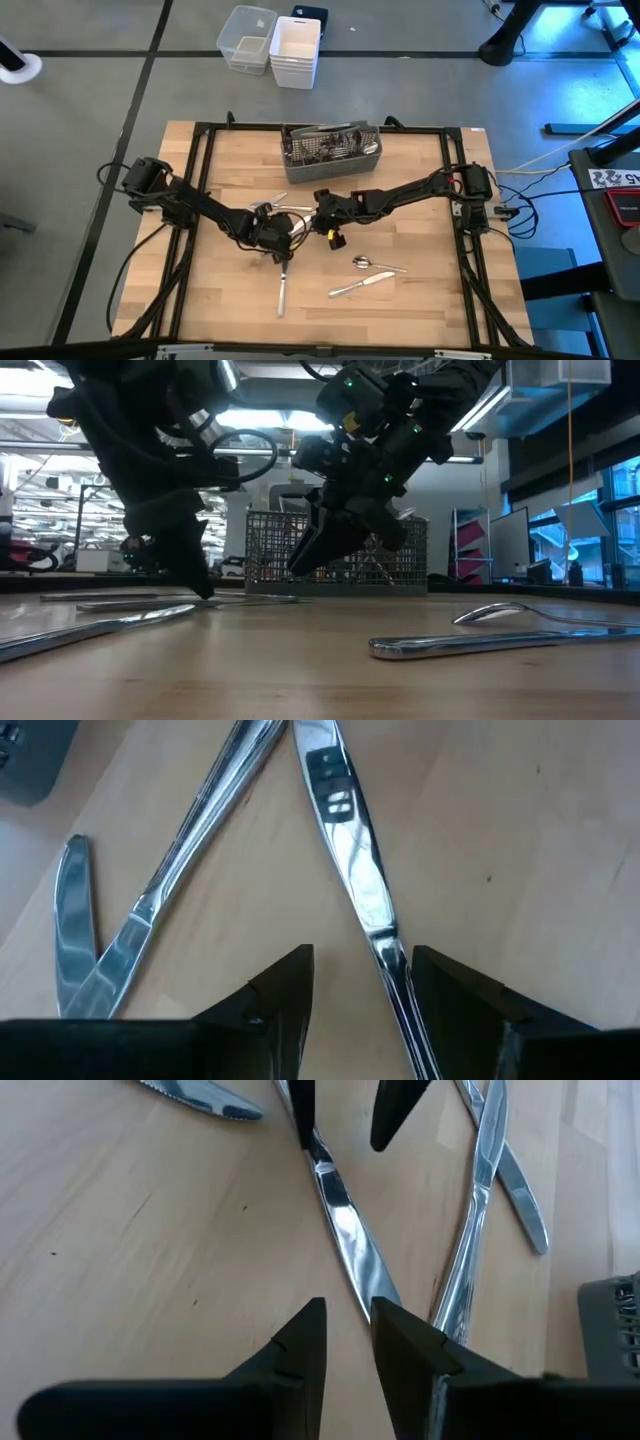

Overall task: Sort silverware
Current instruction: Put the silver table knife into the gray silverware organizer

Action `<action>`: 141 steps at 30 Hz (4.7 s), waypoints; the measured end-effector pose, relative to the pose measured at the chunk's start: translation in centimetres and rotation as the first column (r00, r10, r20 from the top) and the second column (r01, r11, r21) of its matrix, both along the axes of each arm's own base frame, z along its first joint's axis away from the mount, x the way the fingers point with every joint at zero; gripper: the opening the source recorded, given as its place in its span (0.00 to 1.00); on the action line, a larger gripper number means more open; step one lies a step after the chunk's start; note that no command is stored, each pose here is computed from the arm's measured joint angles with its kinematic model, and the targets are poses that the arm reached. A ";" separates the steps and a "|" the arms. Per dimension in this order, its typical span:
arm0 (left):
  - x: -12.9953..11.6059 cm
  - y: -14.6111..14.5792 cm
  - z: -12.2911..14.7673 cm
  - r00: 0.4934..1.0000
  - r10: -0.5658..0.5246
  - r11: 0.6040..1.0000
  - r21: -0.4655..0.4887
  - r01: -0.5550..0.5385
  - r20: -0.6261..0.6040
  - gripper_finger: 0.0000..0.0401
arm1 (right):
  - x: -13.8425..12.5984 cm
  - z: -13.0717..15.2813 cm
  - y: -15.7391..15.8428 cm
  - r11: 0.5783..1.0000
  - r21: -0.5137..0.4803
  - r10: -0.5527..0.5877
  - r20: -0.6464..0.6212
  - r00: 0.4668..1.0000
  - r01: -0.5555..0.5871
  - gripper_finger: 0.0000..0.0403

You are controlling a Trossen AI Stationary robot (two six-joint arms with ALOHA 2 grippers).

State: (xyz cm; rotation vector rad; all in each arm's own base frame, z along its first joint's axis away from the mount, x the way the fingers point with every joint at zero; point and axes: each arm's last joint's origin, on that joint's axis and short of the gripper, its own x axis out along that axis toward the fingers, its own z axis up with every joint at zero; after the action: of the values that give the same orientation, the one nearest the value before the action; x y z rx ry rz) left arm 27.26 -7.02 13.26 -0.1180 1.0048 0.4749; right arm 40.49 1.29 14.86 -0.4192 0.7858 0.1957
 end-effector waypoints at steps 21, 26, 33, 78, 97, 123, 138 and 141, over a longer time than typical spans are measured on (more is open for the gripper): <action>0.4 -0.1 -2.3 0.993 0.112 0.993 -0.036 -0.114 -0.033 0.35 | -1.0 -0.7 -0.1 1.000 -0.010 -0.009 -0.131 0.991 0.008 0.21; 0.4 -0.2 -2.4 0.992 0.120 0.989 -0.078 -0.123 -0.033 0.18 | -1.9 -0.4 -0.2 0.998 -0.049 -0.039 -0.205 0.978 0.029 0.21; 0.4 -0.2 -2.5 0.990 0.138 0.983 -0.120 -0.142 -0.044 0.07 | -4.1 2.2 -0.5 0.991 -0.120 -0.091 -0.295 0.951 0.058 0.21; 1.1 1.7 2.3 0.964 0.193 0.959 -0.241 -0.147 0.181 0.08 | -7.3 3.9 -0.5 0.993 -0.089 -0.107 -0.434 0.895 0.075 0.21; -0.3 8.6 11.9 0.758 0.246 0.969 -0.147 -0.197 0.605 0.09 | -14.6 14.3 -1.4 0.944 -0.225 -0.289 -0.205 0.935 0.242 0.21; 1.2 18.2 11.0 0.653 0.268 0.855 0.138 -0.500 0.709 0.09 | -16.8 15.7 -1.3 0.935 -0.146 -0.349 -0.206 0.914 0.324 0.21; 2.4 17.8 7.9 0.727 0.307 0.870 0.128 -0.476 0.614 0.13 | -16.8 15.7 -1.3 0.935 -0.146 -0.348 -0.206 0.914 0.323 0.21; 2.4 17.6 7.8 0.749 0.294 0.877 0.143 -0.458 0.594 0.16 | -16.8 15.7 -1.3 0.935 -0.146 -0.348 -0.206 0.915 0.323 0.21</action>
State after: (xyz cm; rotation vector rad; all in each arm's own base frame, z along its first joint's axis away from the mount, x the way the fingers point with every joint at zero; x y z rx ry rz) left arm 29.69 10.59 21.01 -0.1964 0.3145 0.8982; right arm 23.66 -0.06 30.53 -0.3608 1.0866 -0.1256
